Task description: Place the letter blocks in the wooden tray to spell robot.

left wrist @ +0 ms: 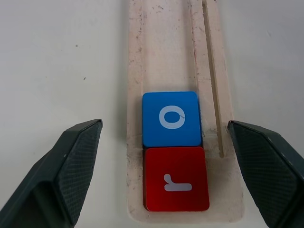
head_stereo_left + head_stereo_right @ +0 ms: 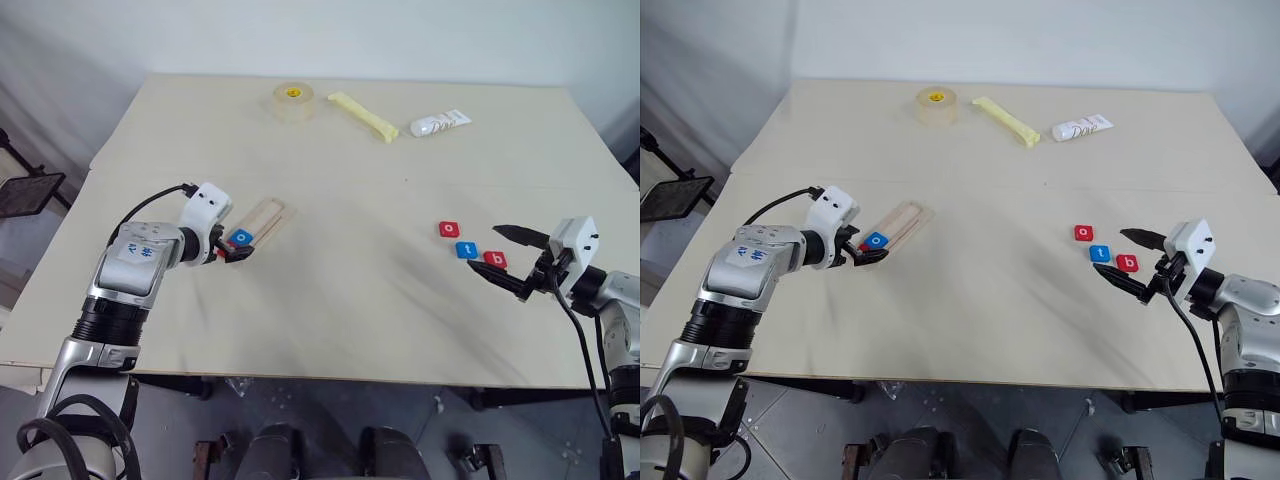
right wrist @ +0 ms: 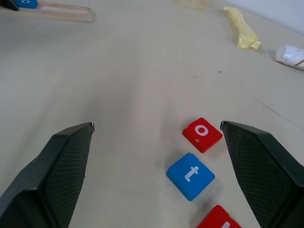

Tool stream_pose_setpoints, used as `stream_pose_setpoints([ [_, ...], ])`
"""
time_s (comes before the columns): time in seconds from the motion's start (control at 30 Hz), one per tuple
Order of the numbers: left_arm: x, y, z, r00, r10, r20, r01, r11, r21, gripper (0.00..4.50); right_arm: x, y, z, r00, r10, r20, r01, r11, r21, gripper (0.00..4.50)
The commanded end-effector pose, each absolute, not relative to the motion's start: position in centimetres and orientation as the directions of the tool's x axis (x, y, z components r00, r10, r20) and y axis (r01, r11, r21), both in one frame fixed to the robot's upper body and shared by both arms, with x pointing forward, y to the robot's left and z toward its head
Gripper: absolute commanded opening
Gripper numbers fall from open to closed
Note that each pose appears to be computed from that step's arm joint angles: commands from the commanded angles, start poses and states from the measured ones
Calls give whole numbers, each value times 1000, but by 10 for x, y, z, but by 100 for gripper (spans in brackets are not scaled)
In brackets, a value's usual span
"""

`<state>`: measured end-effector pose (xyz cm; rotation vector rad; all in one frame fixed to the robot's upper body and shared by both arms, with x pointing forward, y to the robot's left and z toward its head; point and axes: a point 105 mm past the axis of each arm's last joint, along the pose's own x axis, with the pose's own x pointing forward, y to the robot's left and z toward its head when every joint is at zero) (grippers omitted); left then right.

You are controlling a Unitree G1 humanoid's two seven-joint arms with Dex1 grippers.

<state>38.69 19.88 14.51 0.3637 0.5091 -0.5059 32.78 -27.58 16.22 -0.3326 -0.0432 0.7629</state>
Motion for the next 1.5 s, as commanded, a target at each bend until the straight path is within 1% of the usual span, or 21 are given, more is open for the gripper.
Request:
stream_pose_setpoints([
  [0.03,377,214,120,715,-299,-631,523,829,199,450,328,-277,170,726,683,-73,-664,671,-331,446],
  [0.1,375,216,119,713,-287,-640,517,832,202,450,329,-276,170,726,683,-72,-664,671,-330,446],
  [0.3,372,213,132,730,-293,-617,525,819,233,450,329,-275,169,727,683,-74,-665,672,-326,446],
  [0.43,370,214,136,734,-269,-624,515,819,253,450,329,-274,169,725,684,-76,-667,671,-325,446],
  [0.57,369,211,144,742,-278,-610,508,827,241,450,331,-273,169,724,686,-74,-669,670,-322,446],
  [0.8,368,212,131,716,-278,-640,511,834,208,450,333,-271,169,725,685,-75,-668,672,-320,446],
  [0.9,368,214,126,711,-267,-651,509,834,213,391,335,-271,170,727,683,-73,-664,673,-324,450],
  [0.97,368,213,125,709,-272,-651,509,836,205,341,335,-271,170,728,682,-71,-663,674,-325,450],
  [1.07,367,211,123,693,-292,-659,530,826,191,341,335,-271,170,731,679,-69,-660,677,-326,450],
  [1.17,374,198,142,712,-351,-607,595,761,258,341,332,-275,171,742,667,-64,-647,689,-327,450],
  [1.27,377,179,161,703,-419,-575,656,694,297,341,330,-277,170,747,662,-63,-642,694,-327,450],
  [1.4,374,142,179,640,-533,-554,754,572,322,341,326,-278,169,755,653,-59,-633,702,-327,450],
  [1.5,368,106,186,549,-613,-568,835,421,354,341,318,-283,166,761,645,-61,-626,708,-326,450],
])
